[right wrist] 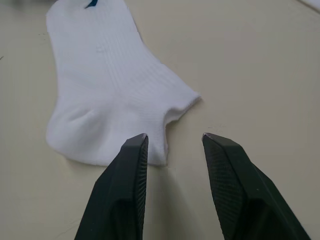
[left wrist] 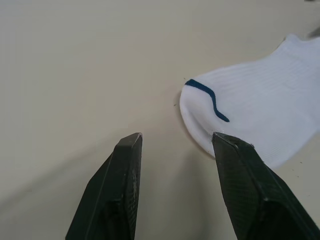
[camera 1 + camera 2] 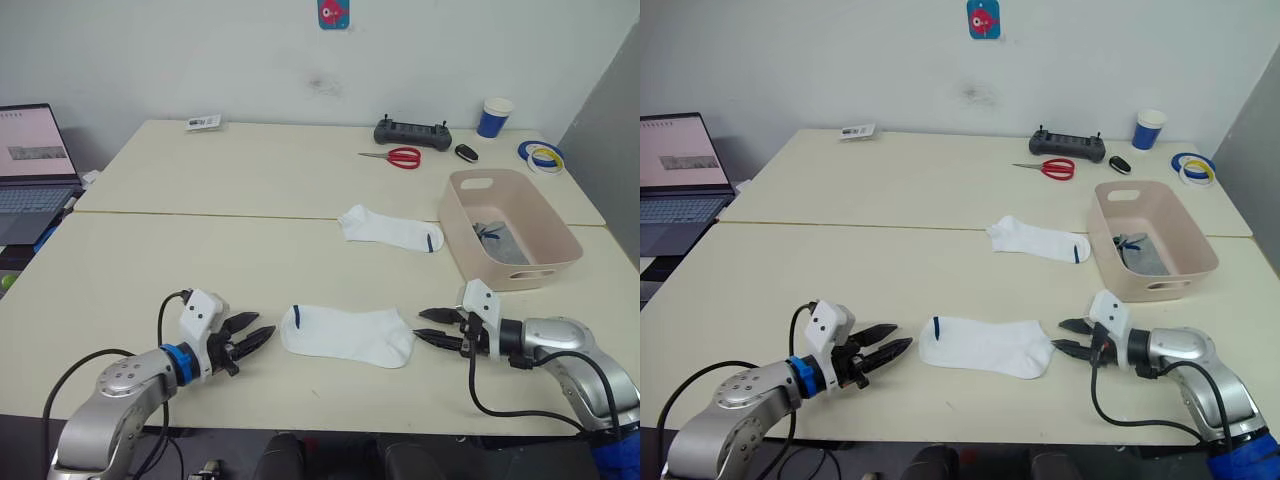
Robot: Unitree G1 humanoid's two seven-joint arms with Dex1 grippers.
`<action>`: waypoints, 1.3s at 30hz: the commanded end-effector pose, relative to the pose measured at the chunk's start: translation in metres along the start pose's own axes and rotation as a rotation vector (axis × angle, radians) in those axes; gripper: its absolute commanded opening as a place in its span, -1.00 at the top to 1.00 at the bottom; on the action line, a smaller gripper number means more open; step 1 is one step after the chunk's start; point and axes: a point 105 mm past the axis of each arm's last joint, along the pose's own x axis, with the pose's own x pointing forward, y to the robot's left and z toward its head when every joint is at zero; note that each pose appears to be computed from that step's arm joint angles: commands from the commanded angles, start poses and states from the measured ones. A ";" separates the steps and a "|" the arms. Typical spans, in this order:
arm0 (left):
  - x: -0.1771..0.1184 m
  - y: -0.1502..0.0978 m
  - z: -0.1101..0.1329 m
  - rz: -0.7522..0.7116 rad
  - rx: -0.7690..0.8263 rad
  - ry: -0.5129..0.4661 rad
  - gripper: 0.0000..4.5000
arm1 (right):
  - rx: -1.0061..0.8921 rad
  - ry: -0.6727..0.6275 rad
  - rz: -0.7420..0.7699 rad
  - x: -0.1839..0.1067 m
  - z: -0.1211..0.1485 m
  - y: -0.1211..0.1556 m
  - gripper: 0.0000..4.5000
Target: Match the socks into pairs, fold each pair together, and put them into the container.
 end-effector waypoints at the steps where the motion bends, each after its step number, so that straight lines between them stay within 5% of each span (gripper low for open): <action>1: 0.007 -0.006 0.001 -0.010 0.034 0.000 0.04 | -0.012 -0.023 0.002 0.001 0.009 0.006 0.15; 8: 0.021 -0.008 -0.011 -0.022 0.094 0.054 0.04 | 0.001 0.013 -0.002 0.013 -0.001 0.010 0.15; 12: 0.029 -0.014 -0.010 -0.055 0.109 0.051 0.43 | 0.005 0.011 0.006 0.022 -0.001 0.012 0.15; 17: 0.033 -0.019 -0.006 -0.065 0.083 0.022 1.00 | 0.012 -0.009 0.020 0.026 0.004 0.013 0.71; 19: 0.029 -0.016 -0.005 -0.048 0.068 0.012 1.00 | 0.009 -0.005 0.021 0.024 0.005 0.012 0.99; 30: -0.019 -0.008 -0.008 0.001 -0.054 0.034 1.00 | -0.005 0.004 0.105 0.016 0.023 0.012 0.99; 39: -0.010 -0.009 -0.008 0.051 -0.040 0.011 1.00 | -0.004 0.036 0.131 0.035 0.014 0.010 0.99</action>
